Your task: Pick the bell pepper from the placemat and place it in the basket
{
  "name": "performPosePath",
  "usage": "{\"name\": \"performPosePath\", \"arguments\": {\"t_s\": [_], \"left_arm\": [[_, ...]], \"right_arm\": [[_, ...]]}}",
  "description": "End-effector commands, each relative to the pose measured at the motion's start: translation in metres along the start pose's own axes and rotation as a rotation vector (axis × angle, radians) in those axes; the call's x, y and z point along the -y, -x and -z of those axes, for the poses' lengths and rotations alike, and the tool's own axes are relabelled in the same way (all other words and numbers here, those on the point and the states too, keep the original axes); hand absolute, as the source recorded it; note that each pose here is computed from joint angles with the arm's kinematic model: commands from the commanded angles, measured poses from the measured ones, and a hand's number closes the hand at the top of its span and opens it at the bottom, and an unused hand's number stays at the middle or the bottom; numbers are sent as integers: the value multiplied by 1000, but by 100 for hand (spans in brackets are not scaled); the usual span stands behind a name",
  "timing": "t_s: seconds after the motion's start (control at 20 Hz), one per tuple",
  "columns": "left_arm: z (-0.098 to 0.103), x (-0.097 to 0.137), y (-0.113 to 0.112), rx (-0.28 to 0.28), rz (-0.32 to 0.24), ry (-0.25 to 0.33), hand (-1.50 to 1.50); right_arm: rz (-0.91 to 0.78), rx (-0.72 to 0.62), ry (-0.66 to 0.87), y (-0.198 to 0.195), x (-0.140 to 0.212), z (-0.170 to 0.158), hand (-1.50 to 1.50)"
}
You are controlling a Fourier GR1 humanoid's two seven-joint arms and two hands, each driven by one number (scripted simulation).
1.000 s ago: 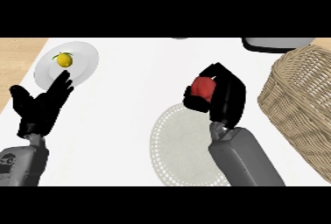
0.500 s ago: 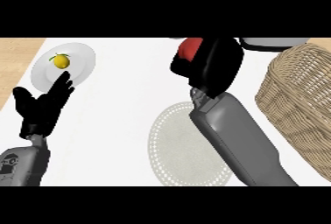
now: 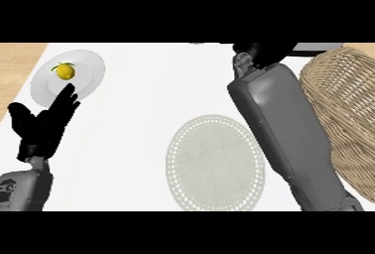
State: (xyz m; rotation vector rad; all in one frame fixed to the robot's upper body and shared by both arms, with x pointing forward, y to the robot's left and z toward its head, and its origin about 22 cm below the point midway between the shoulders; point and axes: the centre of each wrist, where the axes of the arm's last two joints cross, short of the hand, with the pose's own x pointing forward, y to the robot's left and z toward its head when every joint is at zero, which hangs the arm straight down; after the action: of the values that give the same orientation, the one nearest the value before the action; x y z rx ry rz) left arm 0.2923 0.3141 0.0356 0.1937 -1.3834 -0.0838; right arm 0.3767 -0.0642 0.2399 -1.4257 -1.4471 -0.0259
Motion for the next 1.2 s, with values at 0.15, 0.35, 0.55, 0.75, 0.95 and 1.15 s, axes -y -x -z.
{"name": "performPosePath", "arguments": {"t_s": [0.15, 0.35, 0.55, 0.75, 0.95, 1.15], "left_arm": [[-3, -8, -9, 7, -23, -17, 0], [2, -15, 6, -5, -33, -13, 0], [0, -14, 5, 4, -13, -8, 0], [-1, -9, -1, -19, -13, -27, 0], [-11, -13, -3, -1, -14, 0, 0], [16, -2, -9, -9, -9, -9, 0]], "right_arm": [[-153, -238, 111, 20, 4, 46, 150], [-167, -272, 113, 46, 9, 56, 150], [-168, -271, 113, 92, 19, 71, 150], [-215, -265, 105, 139, 31, 66, 150], [-146, -292, 141, 155, 33, 61, 150], [-133, -268, 126, 185, 24, 73, 150]]}}
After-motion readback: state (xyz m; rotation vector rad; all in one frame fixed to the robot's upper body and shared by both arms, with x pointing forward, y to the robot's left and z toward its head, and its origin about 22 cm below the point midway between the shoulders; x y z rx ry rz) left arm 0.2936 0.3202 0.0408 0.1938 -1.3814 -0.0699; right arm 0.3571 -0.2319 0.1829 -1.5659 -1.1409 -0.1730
